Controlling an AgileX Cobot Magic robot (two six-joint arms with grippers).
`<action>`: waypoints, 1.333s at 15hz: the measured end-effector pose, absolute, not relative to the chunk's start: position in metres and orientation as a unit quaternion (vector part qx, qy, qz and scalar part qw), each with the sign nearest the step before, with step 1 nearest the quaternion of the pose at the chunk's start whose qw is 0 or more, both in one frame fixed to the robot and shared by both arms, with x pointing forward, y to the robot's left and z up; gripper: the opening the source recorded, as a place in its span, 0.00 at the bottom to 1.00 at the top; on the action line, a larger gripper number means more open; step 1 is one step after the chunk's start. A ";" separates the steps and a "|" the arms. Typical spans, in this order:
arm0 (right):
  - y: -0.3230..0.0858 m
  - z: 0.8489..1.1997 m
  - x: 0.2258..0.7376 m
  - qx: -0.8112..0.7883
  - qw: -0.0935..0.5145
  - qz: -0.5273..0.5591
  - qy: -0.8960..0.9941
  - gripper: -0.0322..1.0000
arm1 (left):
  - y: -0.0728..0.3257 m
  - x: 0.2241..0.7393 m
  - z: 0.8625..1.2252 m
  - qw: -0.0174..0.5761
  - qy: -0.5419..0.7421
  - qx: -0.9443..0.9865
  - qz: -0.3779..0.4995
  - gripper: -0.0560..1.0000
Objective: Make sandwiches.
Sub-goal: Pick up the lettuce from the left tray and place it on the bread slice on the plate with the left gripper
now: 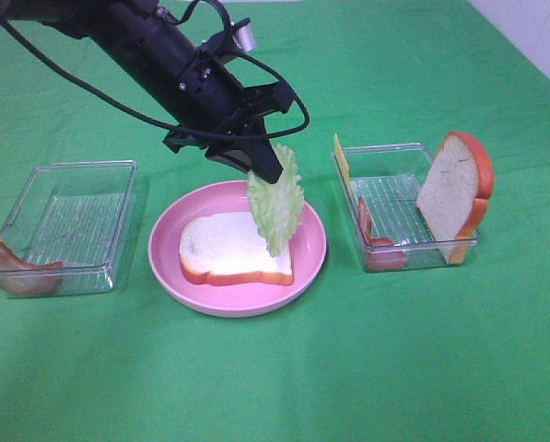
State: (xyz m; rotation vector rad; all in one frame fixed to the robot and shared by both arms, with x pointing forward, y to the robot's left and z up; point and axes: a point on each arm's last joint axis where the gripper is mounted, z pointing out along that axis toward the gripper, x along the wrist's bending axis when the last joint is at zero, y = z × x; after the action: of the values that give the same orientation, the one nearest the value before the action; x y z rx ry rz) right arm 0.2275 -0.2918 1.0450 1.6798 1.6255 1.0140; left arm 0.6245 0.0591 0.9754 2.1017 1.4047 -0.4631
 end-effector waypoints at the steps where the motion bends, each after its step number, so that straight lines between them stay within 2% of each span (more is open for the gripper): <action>1: -0.292 1.045 0.228 0.630 0.292 0.381 0.610 0.97 | 0.056 0.626 0.969 0.284 0.526 0.781 -0.178 0.05; 9: -0.292 1.045 0.228 0.630 0.292 0.381 0.610 0.97 | 0.046 0.634 0.931 0.285 0.538 0.772 -0.184 0.05; 16: -0.292 1.045 0.228 0.630 0.292 0.381 0.610 0.97 | 0.063 0.638 0.919 0.215 0.539 0.808 -0.103 0.05; 20: -0.292 1.045 0.228 0.630 0.292 0.381 0.610 0.97 | 0.067 0.639 0.918 0.199 0.542 0.812 -0.087 0.05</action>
State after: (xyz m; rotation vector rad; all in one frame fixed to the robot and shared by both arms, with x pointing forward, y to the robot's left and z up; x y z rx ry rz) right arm 0.2275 -0.2918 1.0450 1.6798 1.6255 1.0140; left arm 0.6387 0.0666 0.9176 2.2713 1.5160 -0.2446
